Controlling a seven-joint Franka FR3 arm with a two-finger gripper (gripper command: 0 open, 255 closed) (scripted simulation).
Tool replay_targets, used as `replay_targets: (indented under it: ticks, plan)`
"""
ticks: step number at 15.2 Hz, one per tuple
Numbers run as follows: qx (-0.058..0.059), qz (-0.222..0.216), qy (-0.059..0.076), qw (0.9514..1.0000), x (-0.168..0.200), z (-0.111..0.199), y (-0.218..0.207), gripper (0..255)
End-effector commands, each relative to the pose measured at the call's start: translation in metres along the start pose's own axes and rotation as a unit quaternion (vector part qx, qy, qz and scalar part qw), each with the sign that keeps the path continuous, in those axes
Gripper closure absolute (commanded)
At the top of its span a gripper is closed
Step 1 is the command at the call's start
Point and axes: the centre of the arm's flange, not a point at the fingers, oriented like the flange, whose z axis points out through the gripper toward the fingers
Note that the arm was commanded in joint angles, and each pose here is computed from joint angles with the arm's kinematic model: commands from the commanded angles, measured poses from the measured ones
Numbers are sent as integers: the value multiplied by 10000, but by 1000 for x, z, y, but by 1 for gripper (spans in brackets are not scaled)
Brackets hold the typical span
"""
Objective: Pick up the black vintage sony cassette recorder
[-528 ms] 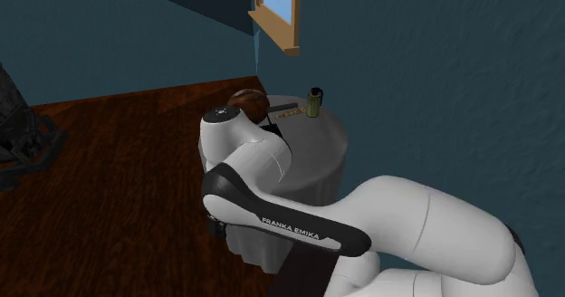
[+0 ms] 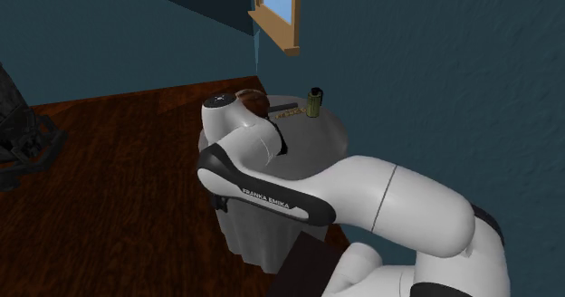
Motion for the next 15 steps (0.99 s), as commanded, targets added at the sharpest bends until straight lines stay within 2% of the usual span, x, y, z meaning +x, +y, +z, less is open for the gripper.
replay_targets:
  ticks: [1,8,15]
  plan:
    - [-102,218,6,9997,16,2,18,0]
    - [-440,958,20,9944,66,7,86,0]
    - [-774,1691,33,9826,105,7,161,0]
